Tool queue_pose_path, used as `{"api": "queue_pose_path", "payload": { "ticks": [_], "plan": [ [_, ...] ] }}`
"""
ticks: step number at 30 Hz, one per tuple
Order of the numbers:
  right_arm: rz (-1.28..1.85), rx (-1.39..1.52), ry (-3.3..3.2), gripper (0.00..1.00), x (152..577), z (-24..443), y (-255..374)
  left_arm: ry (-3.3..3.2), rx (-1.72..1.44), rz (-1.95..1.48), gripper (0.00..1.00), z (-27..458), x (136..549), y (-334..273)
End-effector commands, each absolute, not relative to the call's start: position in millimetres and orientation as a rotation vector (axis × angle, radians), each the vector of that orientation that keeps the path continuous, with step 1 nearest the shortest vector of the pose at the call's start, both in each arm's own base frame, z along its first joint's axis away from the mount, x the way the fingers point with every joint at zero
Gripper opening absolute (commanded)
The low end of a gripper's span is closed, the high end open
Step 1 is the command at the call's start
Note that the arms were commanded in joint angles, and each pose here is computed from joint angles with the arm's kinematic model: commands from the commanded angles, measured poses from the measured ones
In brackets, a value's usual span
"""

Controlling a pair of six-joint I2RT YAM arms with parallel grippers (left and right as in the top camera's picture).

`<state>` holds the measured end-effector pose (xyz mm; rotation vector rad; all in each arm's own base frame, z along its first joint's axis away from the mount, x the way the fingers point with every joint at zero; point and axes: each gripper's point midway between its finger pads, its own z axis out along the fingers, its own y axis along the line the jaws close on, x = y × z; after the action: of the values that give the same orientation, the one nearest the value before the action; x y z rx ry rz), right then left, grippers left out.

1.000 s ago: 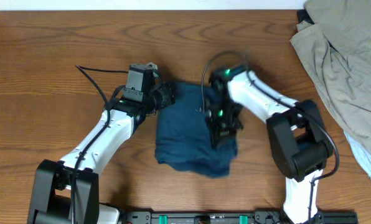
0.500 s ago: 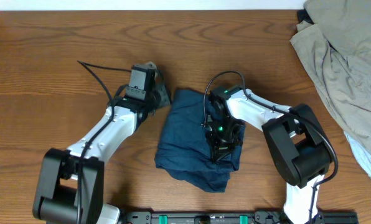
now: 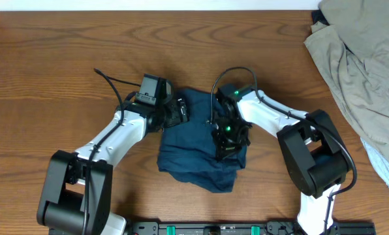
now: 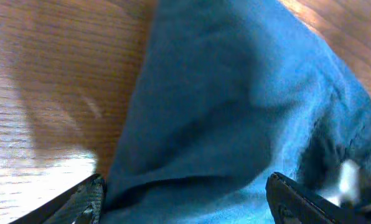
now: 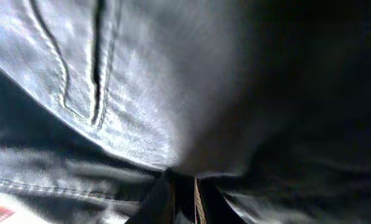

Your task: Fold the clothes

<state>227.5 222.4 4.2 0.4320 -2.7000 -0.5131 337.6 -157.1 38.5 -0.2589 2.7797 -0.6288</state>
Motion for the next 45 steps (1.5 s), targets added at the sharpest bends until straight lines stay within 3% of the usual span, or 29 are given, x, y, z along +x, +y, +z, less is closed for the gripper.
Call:
{"api": "queue_pose_path", "payload": {
  "ticks": [1,3,4,5,6,7,12,19,26,27,28,30,31,36,45],
  "plan": [
    [-0.340,0.446,-2.838,0.12,260,13,200,2.844,-0.224,-0.637,0.83,20,326,-161],
    [-0.323,0.453,-2.881,0.13,268,29,197,2.869,-0.218,-0.653,0.81,12,323,-165],
    [-0.311,0.458,-2.910,0.13,272,39,194,2.875,-0.201,-0.650,0.73,10,322,-165],
    [-0.301,0.462,-2.937,0.14,276,48,192,2.871,-0.163,-0.645,0.56,9,323,-166],
    [-0.298,0.467,-2.966,0.14,279,58,190,2.859,-0.121,-0.643,0.28,10,325,-166],
    [-0.302,0.468,-2.998,0.14,283,69,188,2.841,-0.086,-0.636,0.09,11,328,-166],
    [-0.358,0.434,-3.128,0.15,292,114,172,2.732,-0.197,-0.507,0.06,28,365,-131],
    [-0.401,0.332,-3.261,0.18,297,158,141,2.463,-0.632,-0.339,0.06,87,422,-2],
    [-0.367,0.238,-3.283,0.18,299,163,119,2.180,-1.036,-0.195,0.06,137,396,154],
    [-0.367,0.234,-3.284,0.18,299,163,119,2.143,-1.105,-0.171,0.12,140,384,176],
    [-0.367,0.237,-3.285,0.18,299,163,119,2.120,-1.155,-0.163,0.33,140,376,188],
    [-0.365,0.259,-3.286,0.18,300,163,119,2.092,-1.256,-0.171,0.86,136,358,209],
    [-0.365,0.265,-3.288,0.18,300,163,119,2.086,-1.307,-0.182,0.98,133,348,216],
    [-0.332,0.261,-3.301,0.23,302,163,115,2.082,-1.479,-0.197,0.98,120,320,225],
    [-0.330,0.262,-3.308,0.27,304,163,115,2.249,-1.158,-0.443,0.98,127,362,148]
  ]
}}
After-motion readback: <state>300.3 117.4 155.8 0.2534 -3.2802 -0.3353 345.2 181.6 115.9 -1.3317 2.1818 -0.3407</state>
